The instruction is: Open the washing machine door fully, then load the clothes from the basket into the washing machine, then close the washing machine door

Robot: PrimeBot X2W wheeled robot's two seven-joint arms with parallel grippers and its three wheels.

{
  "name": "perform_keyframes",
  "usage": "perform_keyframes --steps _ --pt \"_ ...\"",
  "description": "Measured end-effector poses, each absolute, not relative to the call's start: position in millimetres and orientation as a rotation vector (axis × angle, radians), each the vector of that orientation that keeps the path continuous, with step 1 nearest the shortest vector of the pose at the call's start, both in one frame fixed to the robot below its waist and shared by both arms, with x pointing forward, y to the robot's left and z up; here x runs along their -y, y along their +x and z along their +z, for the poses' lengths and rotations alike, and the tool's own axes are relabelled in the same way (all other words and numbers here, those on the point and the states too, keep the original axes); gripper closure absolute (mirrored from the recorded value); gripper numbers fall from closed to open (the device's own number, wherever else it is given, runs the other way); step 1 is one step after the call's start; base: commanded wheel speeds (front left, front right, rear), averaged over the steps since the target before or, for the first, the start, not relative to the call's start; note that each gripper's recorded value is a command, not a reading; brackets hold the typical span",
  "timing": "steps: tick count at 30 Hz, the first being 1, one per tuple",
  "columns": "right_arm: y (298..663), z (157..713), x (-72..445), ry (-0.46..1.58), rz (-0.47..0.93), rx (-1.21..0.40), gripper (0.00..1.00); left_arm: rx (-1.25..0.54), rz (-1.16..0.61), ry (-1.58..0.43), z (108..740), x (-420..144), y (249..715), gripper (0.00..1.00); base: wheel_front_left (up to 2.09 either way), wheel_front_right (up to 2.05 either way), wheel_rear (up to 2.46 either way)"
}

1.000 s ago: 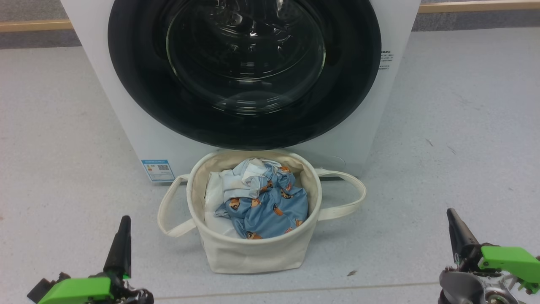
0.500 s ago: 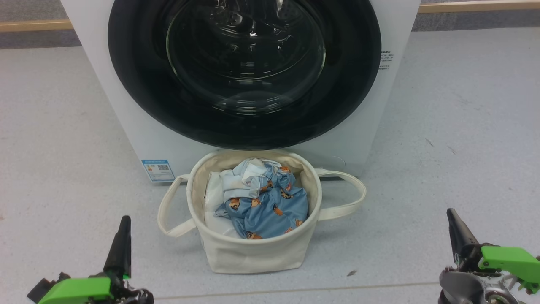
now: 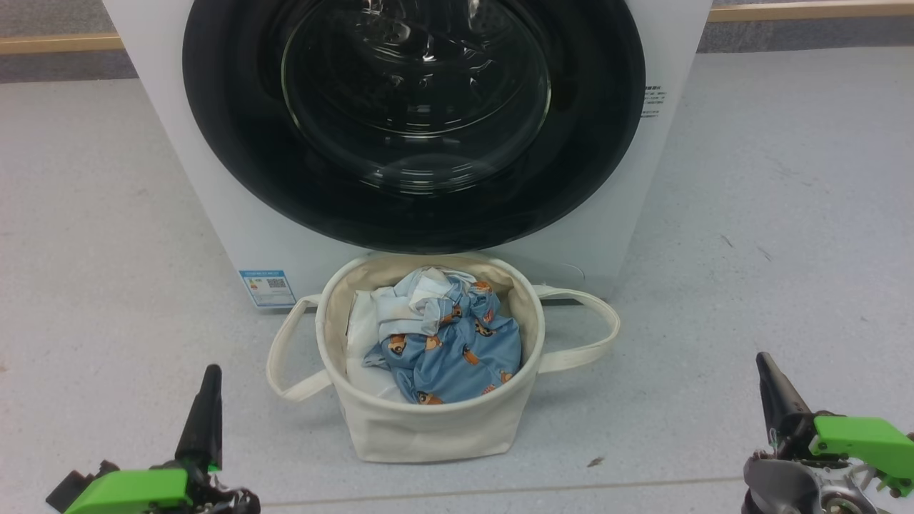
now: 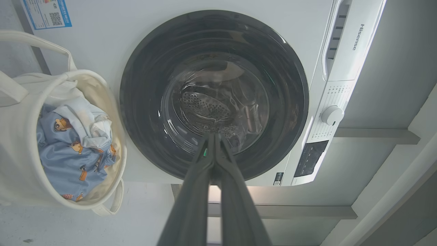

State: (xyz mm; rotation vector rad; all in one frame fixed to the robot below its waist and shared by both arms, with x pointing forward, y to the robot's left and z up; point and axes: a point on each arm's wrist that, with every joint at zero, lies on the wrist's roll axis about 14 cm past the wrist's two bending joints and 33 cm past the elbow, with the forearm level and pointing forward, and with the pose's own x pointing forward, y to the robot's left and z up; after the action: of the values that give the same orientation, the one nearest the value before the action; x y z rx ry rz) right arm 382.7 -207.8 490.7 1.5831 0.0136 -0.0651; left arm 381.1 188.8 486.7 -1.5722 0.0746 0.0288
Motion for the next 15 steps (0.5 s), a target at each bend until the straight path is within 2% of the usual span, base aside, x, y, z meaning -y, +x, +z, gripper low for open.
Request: perform_keyframes --steps 15 --pt "382.7 490.7 207.8 1.583 -0.065 -0.014 1.0 -0.075 0.029 -1.572 486.7 -188.8 381.1 1.0 0.0 0.0 0.0"
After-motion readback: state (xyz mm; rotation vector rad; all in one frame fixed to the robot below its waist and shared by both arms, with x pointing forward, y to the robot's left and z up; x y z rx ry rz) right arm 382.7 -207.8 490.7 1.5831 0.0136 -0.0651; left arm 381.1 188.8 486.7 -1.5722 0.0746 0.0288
